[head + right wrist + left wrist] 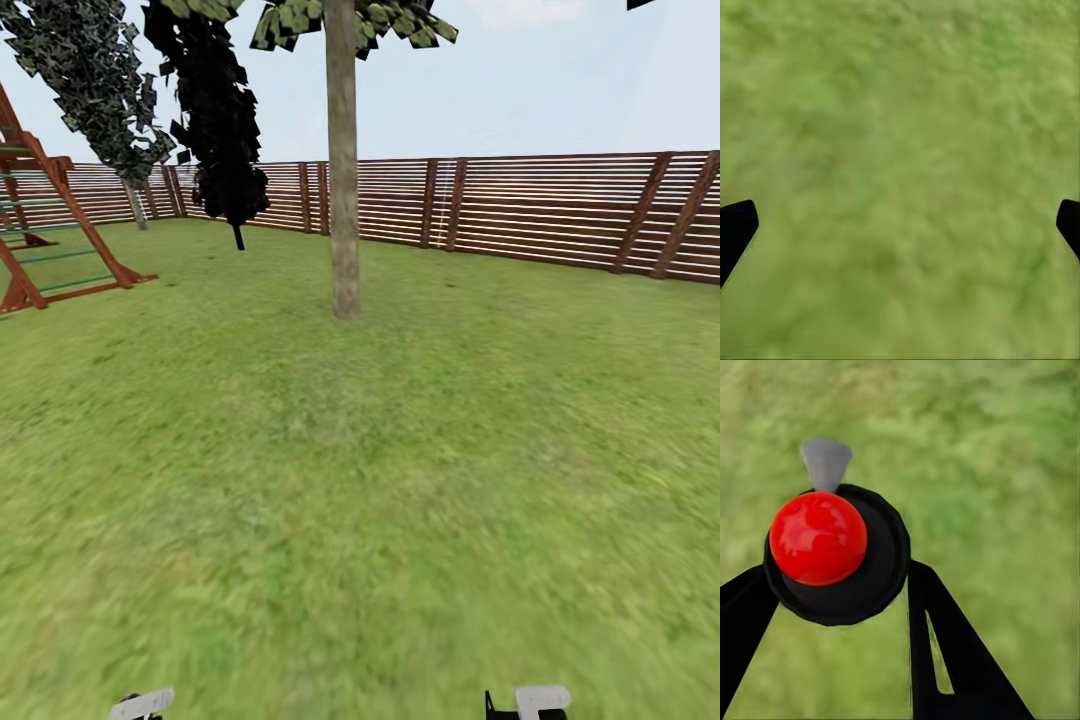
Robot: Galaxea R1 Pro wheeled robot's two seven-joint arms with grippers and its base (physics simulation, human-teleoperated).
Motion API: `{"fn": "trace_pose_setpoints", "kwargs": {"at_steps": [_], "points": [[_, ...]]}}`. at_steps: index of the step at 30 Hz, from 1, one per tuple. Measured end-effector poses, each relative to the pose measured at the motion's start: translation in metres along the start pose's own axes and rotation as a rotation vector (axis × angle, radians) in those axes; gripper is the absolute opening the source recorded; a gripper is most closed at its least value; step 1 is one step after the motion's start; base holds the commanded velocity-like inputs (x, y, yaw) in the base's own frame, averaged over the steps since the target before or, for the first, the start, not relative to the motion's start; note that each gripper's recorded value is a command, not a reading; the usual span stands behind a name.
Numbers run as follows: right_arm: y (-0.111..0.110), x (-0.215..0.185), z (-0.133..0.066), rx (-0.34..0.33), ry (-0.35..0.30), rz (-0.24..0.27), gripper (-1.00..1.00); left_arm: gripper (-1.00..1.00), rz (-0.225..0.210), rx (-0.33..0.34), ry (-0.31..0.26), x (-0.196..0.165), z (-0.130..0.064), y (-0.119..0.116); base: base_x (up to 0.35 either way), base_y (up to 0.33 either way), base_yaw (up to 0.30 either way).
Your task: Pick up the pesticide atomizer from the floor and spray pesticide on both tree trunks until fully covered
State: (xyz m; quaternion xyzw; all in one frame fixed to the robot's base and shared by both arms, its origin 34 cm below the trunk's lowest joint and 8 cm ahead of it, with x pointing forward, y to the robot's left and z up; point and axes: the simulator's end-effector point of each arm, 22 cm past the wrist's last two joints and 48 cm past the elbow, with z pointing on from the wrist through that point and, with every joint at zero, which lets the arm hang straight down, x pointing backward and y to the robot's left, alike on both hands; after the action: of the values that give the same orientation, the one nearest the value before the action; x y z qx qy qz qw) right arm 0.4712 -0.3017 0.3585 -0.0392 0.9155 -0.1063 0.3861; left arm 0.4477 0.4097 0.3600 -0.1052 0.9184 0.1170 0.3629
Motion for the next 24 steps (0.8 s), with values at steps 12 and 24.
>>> {"fn": "trace_pose_setpoints", "kwargs": {"at_steps": [12,24], "points": [[0.0,0.0,0.0,0.0,0.0,0.0,1.0,-1.0,-0.001,0.001,0.001,0.0003,-0.0001,-0.001,0.339,0.0,0.0],[-0.0001,0.0,0.0,0.0,0.0,0.0,1.0,-1.0,-0.001,0.002,0.002,0.0008,-0.0002,-0.0013,0.334,-0.08,0.0]]}}
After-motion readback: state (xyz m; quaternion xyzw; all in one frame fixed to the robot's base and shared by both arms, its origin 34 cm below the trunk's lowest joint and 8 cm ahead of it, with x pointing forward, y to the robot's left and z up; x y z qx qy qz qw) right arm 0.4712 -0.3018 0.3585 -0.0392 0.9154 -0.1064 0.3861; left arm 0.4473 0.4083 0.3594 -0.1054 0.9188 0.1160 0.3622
